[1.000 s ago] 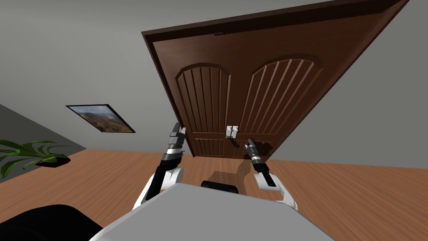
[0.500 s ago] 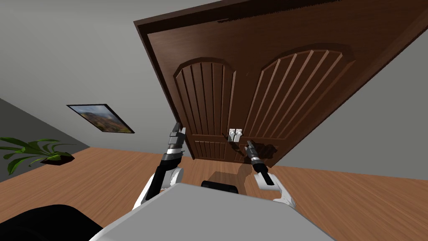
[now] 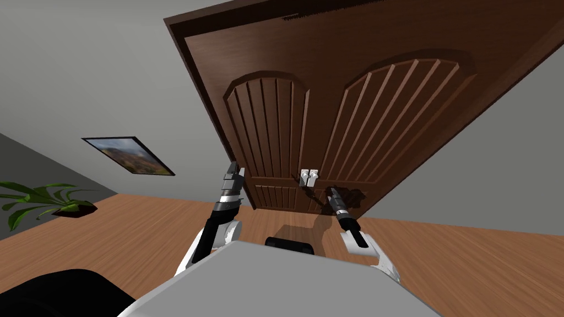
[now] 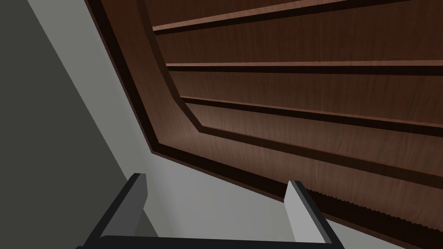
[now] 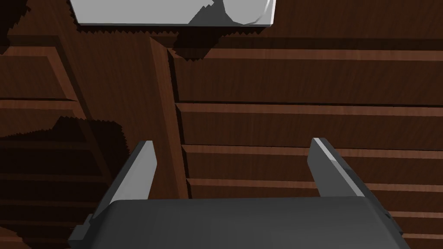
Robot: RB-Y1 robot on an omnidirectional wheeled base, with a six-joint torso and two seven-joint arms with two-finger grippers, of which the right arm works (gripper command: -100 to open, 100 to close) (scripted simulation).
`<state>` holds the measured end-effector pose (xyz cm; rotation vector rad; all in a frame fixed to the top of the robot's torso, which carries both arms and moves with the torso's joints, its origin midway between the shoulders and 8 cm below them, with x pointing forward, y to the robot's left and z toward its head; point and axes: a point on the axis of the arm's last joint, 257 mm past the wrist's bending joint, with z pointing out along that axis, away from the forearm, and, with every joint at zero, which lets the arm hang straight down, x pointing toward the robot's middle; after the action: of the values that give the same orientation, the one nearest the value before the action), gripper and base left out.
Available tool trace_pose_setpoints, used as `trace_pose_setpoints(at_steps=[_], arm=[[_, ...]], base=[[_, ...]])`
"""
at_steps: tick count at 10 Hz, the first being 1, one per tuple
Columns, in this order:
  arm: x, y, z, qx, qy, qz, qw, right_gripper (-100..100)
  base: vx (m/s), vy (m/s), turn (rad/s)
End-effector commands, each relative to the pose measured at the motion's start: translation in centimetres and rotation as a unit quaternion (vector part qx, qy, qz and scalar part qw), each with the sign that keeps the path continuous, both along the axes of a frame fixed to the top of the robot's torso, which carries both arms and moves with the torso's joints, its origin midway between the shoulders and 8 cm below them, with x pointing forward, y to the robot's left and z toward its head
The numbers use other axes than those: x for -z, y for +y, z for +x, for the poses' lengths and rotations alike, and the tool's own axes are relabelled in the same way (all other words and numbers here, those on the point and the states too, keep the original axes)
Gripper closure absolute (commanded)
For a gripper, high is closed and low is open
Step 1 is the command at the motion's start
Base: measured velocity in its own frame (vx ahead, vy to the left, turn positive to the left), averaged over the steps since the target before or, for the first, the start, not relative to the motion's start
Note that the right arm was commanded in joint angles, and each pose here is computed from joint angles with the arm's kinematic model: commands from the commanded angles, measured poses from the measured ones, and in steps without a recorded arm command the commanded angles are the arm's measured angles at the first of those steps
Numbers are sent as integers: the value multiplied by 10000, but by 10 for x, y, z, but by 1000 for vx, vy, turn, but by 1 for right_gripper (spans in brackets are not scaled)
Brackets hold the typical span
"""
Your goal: Pull the door open
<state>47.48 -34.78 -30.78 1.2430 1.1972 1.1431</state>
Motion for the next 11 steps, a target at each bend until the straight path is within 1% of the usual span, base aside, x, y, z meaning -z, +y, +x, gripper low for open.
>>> trace_pose_setpoints(at_steps=[1,2,3,4,6,7,8,9,11], arm=[[6,-24,-7,192,91,-55,9998,-100],[8,-35,-10,274,125,-75,9995,-100],[11,-50,-15,394,170,-102,9990,-100],[12,-59,-17,470,195,-118,9986,-100],[15,-87,-24,694,246,-151,9972,-100],[14,-98,-25,788,238,-148,9965,-100],[12,-100,-22,805,210,-132,9964,-100],[9,-97,-18,784,161,-104,9967,-100],[3,-85,-8,693,65,-47,9976,-100]], base=[[-60,-30,7],[-41,-20,4],[-18,-17,21],[4,-15,34],[44,-22,85],[120,-33,100],[155,-50,150],[199,-43,165],[184,10,152]])
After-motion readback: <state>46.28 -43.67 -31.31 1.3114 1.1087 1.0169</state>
